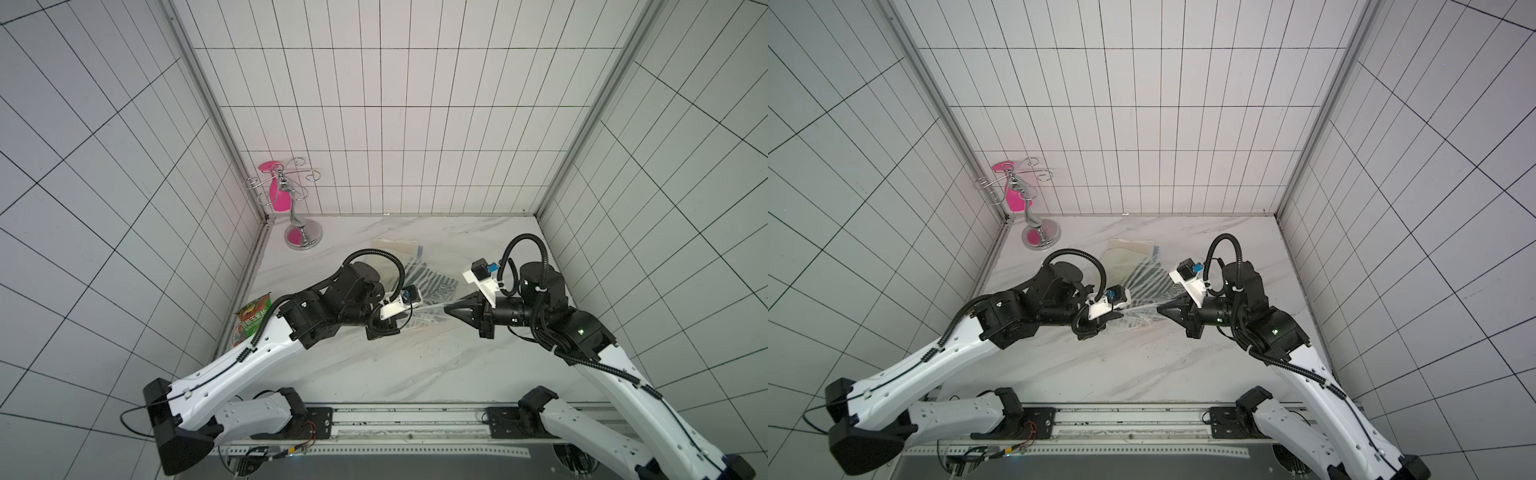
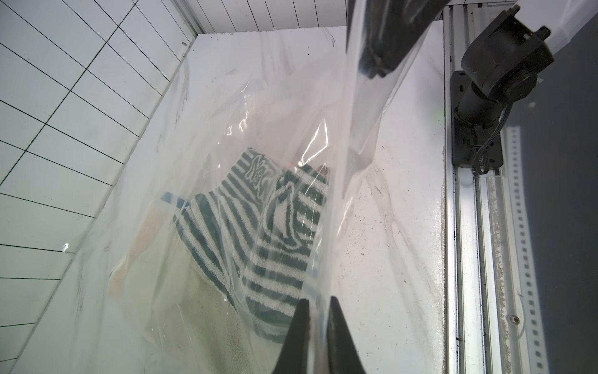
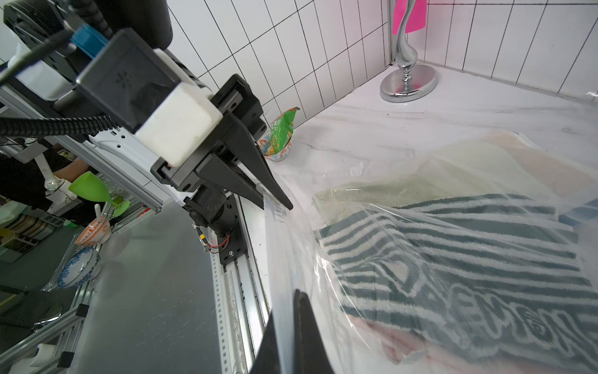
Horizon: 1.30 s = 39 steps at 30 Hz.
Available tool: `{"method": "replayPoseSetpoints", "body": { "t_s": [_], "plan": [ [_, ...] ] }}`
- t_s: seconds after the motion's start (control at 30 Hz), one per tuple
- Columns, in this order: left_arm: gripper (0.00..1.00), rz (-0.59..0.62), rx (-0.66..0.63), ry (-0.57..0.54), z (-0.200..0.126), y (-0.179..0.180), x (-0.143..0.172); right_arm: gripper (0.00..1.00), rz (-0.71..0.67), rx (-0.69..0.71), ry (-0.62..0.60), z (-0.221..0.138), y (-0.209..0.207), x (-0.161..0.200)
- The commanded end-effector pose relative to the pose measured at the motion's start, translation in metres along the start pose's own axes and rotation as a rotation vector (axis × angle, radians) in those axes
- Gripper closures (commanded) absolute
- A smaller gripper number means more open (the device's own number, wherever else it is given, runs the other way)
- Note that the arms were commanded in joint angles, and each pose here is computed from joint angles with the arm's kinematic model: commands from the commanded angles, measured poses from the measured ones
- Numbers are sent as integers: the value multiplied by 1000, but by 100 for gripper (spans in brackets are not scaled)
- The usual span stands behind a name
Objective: Place the folded towel into the vacuum bag
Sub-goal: Close the vacuum bag at the center of the board.
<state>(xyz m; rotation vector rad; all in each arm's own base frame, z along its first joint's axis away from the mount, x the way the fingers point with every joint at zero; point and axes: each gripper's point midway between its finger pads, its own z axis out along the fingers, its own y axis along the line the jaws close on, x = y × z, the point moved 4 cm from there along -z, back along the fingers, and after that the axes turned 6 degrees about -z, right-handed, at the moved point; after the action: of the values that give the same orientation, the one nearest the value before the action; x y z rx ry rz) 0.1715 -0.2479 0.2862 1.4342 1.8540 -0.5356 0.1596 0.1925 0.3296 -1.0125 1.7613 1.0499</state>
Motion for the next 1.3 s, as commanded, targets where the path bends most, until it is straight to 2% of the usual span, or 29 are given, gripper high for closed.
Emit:
{"method": "replayPoseSetpoints", "body": {
  "t_s": [0.0,0.17,0.33,0.43,0.57,0.6,0.83,0.97,1.03,1.27],
  "plan": [
    [84,-130,-56,521,-3,3,107,100,-158,32,-239,-28,10,-58],
    [70,-136,-49,497,1,3,101,100,-146,-24,-271,-23,14,-60],
    [62,-122,-45,379,-12,5,69,100,-148,-27,-255,-16,12,-53],
    [58,-110,-40,274,-30,2,46,100,-141,-28,-244,-12,9,-52],
    [37,-74,-29,63,-56,-6,16,100,-137,-34,-232,-9,7,-53],
    [35,-73,-33,24,-62,-6,9,100,-138,-36,-232,-9,7,-53],
    [36,-45,-87,-32,-64,9,-23,100,-124,-49,-220,-6,7,-50],
    [37,-10,-9,-13,-51,-5,-32,100,-124,-42,-219,-7,8,-51],
    [37,17,-10,-1,-42,-9,-36,100,-120,-40,-218,-7,8,-51],
    [43,-5,-70,23,-31,1,-43,100,-117,-46,-211,-3,10,-50]
  ]
}}
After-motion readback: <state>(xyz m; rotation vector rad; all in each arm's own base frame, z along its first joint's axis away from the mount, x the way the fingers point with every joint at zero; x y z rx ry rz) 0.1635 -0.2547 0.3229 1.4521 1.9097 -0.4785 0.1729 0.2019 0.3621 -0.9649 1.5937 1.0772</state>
